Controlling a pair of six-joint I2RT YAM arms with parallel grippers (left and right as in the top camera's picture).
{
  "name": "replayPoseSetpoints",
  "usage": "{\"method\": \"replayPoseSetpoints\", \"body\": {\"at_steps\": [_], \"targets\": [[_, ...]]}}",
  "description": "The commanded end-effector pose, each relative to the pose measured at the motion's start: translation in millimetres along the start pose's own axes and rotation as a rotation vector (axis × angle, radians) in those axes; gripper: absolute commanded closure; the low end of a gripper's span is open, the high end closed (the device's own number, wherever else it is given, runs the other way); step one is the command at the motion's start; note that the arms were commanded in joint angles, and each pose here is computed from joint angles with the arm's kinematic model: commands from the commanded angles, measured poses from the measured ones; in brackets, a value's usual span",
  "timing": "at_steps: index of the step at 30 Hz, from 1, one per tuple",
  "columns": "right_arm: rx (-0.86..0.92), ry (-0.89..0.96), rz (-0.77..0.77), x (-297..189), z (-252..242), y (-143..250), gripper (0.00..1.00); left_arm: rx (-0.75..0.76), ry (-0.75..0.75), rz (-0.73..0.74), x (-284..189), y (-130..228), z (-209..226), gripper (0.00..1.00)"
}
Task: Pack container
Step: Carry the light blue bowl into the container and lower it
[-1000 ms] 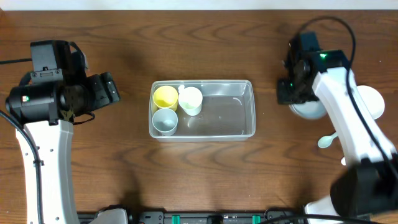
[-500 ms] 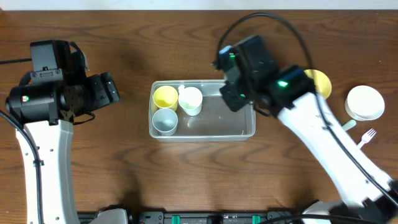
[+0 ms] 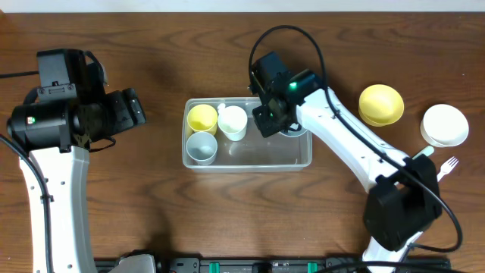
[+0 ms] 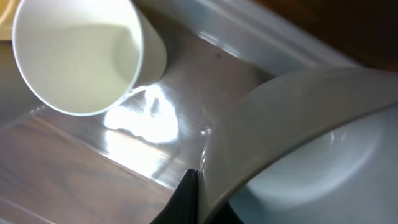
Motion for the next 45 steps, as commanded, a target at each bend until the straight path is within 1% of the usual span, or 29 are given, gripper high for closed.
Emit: {"method": "replayPoseSetpoints", "body": {"at_steps": [1,8,10,12,13,14,17,24,32,35,38,40,45], "targets": [[0.025,0.004,0.03,12,2,3,0.99,-0.015,-0.003,0.006,2,0,2,0.11],[0.026,0.008,0.058,22,1,6,0.99,-0.015,-0.003,0.006,2,0,2,0.11],[0.025,0.009,0.063,24,1,7,0.97,-0.015,-0.003,0.006,2,0,2,0.11],[0.025,0.009,0.064,25,1,7,0.83,-0.015,-0.003,0.006,2,0,2,0.11],[0.025,0.009,0.064,25,1,7,0.72,-0.015,-0.003,0.007,2,0,2,0.11],[0.025,0.009,0.064,25,1,7,0.67,-0.015,-0.003,0.006,2,0,2,0.11],[0.025,0.009,0.064,25,1,7,0.61,-0.015,-0.003,0.006,2,0,2,0.11],[0.025,0.01,0.064,25,1,7,0.61,-0.015,-0.003,0.006,2,0,2,0.11],[0.029,0.006,0.025,15,0,0,0.57,-0.014,-0.005,0.006,2,0,2,0.11],[0.03,0.009,0.047,12,0,6,0.57,-0.014,-0.005,0.006,2,0,2,0.11],[0.035,0.016,0.087,14,-2,16,0.62,-0.014,-0.005,0.006,2,0,2,0.11],[0.078,0.051,0.088,17,-8,18,0.64,-0.014,-0.005,0.006,2,0,2,0.11],[0.123,0.078,0.077,33,-21,20,0.84,-0.014,-0.005,0.006,2,0,2,0.11]]}}
Point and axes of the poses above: each gripper's point midway between its finger pads, its own x axis out along the fingers, its own z axis along the line the jaws close on, y = z × x, the point moved 1 cm from there along -x, back along the fingers, and after that the axes turned 1 degree about -x, right-handed, at the moved point
